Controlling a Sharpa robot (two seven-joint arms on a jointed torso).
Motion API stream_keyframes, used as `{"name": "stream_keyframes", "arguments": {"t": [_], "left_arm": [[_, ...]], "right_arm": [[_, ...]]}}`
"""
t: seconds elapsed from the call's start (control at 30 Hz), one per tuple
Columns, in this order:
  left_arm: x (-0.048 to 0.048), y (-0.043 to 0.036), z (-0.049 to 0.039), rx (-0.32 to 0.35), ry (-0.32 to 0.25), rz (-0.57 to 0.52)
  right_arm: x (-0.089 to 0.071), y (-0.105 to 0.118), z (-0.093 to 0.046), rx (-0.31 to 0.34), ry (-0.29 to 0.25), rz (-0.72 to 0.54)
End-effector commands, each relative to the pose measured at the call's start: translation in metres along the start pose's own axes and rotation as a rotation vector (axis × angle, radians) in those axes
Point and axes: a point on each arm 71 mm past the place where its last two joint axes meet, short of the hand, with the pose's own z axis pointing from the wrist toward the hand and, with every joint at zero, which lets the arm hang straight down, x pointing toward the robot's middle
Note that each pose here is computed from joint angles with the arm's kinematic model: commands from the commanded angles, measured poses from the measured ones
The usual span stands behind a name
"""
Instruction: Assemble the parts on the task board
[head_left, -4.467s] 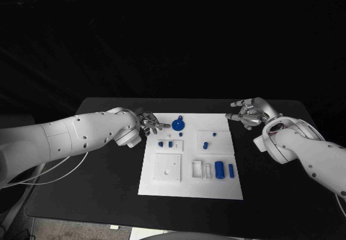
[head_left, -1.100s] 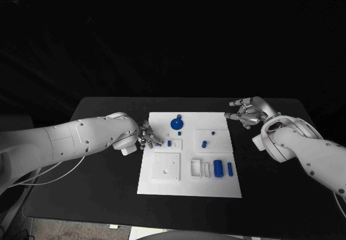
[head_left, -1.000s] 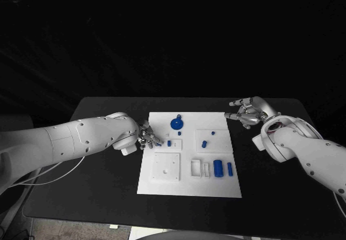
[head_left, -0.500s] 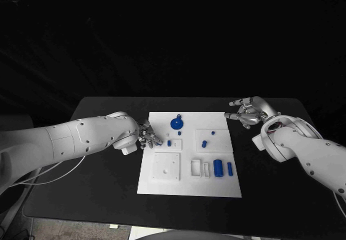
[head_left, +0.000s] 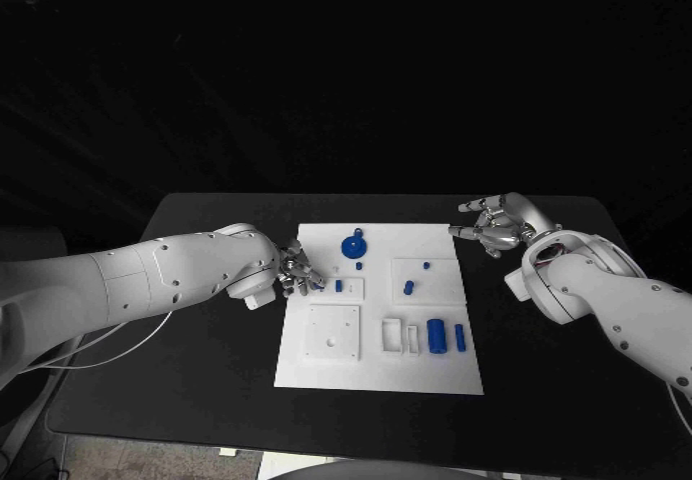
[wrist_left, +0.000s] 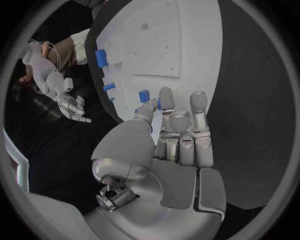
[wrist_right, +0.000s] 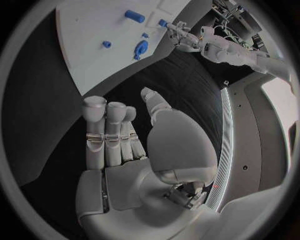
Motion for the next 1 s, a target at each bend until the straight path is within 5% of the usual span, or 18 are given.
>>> {"name": "stream_keyframes", "arguments": {"t": [0.03, 0.53, 0.73, 1.0], "left_arm": [[0.0016, -0.0014, -0.0004, 0.017, 0.006, -0.013], [-0.0035, -0.0023, -0.0055, 0.027, 0.116, 0.021], [-0.0134, -0.0082, -0.0071, 0.018, 0.161, 0.06], [-0.0214, -0.0185, -0.0055, 0.014, 0.151, 0.112]], "right_arm": [[0.002, 0.001, 0.0, -0.007, 0.017, -0.004], [0.002, 0.0, 0.0, -0.005, 0.018, -0.004], [0.003, 0.001, 0.0, -0.006, 0.019, -0.003], [0.003, 0.002, 0.0, -0.007, 0.02, -0.002]]}}
